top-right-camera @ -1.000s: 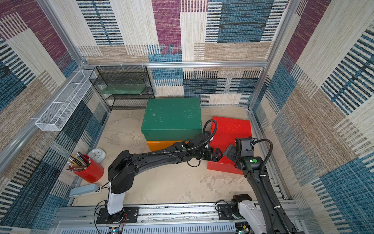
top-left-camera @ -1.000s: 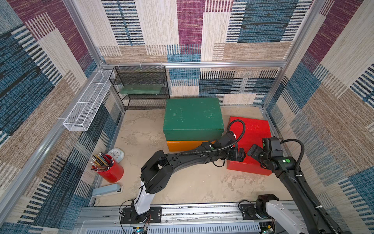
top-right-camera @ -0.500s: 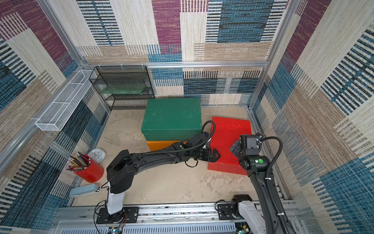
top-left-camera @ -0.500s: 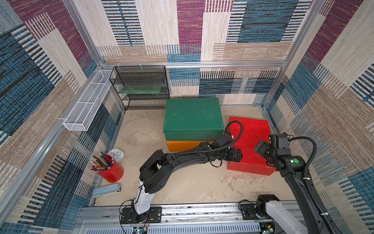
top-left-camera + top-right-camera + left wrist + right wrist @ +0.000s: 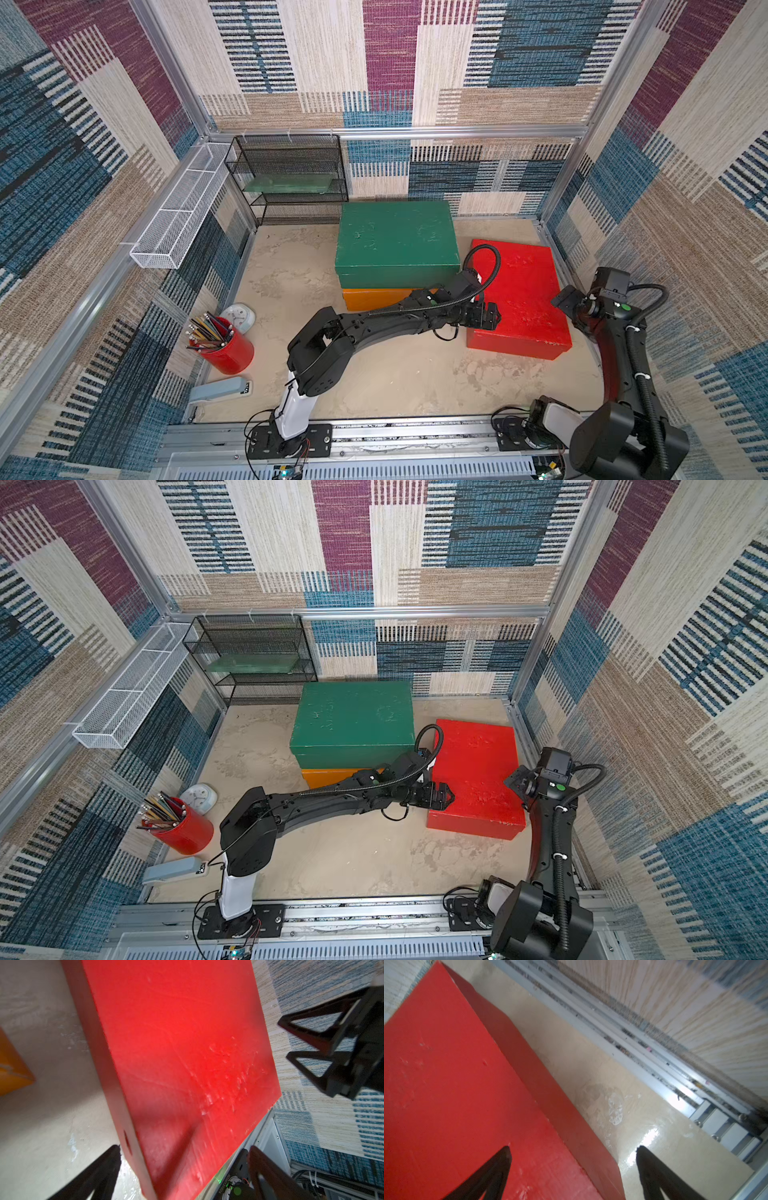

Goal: Stack the shoeboxes
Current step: Move the shoebox to the center of the board.

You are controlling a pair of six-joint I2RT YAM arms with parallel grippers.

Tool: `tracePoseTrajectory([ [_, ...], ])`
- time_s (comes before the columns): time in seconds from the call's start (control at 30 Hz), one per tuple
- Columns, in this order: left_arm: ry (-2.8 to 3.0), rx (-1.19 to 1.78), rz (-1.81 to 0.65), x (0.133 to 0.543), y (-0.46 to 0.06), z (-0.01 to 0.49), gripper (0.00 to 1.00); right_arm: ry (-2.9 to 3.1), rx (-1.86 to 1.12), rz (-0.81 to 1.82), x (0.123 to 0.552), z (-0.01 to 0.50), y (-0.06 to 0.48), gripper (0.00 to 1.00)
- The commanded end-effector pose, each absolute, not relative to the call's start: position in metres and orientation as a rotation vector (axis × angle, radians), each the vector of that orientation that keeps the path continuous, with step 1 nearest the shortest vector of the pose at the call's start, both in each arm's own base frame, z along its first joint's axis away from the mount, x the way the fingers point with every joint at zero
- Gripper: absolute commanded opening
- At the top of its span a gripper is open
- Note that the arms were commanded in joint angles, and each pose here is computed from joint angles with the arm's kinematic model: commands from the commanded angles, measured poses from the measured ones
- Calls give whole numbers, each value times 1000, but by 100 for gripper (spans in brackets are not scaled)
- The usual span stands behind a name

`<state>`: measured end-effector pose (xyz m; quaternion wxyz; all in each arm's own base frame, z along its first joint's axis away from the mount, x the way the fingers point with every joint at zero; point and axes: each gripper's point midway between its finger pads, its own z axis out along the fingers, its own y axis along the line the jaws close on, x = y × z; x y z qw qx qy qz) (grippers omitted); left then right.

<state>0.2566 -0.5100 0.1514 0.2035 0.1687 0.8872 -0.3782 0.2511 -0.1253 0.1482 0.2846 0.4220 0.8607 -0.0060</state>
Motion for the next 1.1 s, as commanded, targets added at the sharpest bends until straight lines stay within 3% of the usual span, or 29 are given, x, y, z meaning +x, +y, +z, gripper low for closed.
tracePoseTrajectory([
  [0.0, 2483, 493, -1065, 257, -516, 151, 96, 2277, 1044, 78, 257, 148, -108, 95],
  [0.47, 2486, 570, -1057, 263, -535, 151, 94, 2302, 919, 106, 241, 156, -43, 95],
  [0.7, 2513, 600, -1030, 267, -537, 142, 94, 2365, 859, 104, 213, 165, -24, 95],
  [0.9, 2528, 579, -1004, 273, -528, 139, 94, 2162, 811, -33, 221, 231, -54, 95],
  [1.07, 2511, 555, -1000, 271, -517, 150, 94, 2191, 876, -65, 268, 237, -98, 95],
])
